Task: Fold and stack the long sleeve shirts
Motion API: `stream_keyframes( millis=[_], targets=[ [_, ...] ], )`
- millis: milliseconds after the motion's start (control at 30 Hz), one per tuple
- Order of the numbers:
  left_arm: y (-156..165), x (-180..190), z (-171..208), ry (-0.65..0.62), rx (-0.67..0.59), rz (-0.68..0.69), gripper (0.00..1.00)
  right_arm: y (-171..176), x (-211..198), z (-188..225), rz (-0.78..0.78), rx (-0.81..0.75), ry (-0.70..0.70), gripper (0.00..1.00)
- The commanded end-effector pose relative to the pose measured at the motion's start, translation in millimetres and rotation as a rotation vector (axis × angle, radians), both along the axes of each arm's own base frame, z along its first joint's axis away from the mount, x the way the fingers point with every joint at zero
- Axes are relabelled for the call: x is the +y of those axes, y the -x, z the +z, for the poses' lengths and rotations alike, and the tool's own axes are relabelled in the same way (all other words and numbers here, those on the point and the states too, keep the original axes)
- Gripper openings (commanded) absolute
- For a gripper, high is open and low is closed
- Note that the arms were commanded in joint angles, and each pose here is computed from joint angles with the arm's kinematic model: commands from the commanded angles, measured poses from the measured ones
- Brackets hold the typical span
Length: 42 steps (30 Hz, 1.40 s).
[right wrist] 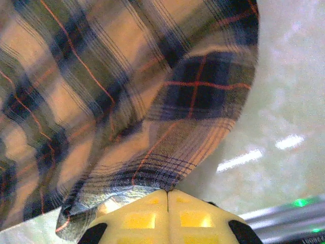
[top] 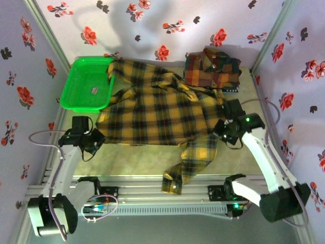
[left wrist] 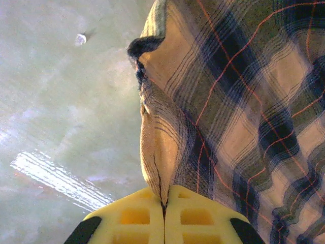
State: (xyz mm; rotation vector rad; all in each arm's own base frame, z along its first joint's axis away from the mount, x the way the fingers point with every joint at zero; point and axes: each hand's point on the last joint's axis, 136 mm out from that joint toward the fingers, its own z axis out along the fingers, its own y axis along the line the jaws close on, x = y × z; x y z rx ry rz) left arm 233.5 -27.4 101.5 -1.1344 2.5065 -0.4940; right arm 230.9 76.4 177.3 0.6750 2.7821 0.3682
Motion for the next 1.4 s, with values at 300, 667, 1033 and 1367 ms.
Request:
stream_keyframes(
  millis=[300,667,1033,1367],
  targets=[
    [-29.9,13.8,-4.9,-0.093,0.028,-0.007,0.03,-93.0,1.6,-7.1,0.156,0.002,0.028,0.0],
    [-57.7,19.9,-21.7,-0.132,0.074,-0.017,0.06,-144.4,-4.7,-44.5,0.186,0.08,0.038,0.0],
    [-89.7,20.1,-36.3,-0.152,0.111,-0.038,0.09,-187.3,-11.0,-85.9,0.205,0.145,0.088,0.0],
    [-102.8,4.5,-17.0,-0.151,0.061,-0.062,0.73,-195.3,-10.9,-78.2,0.196,0.128,0.069,0.48]
  ],
)
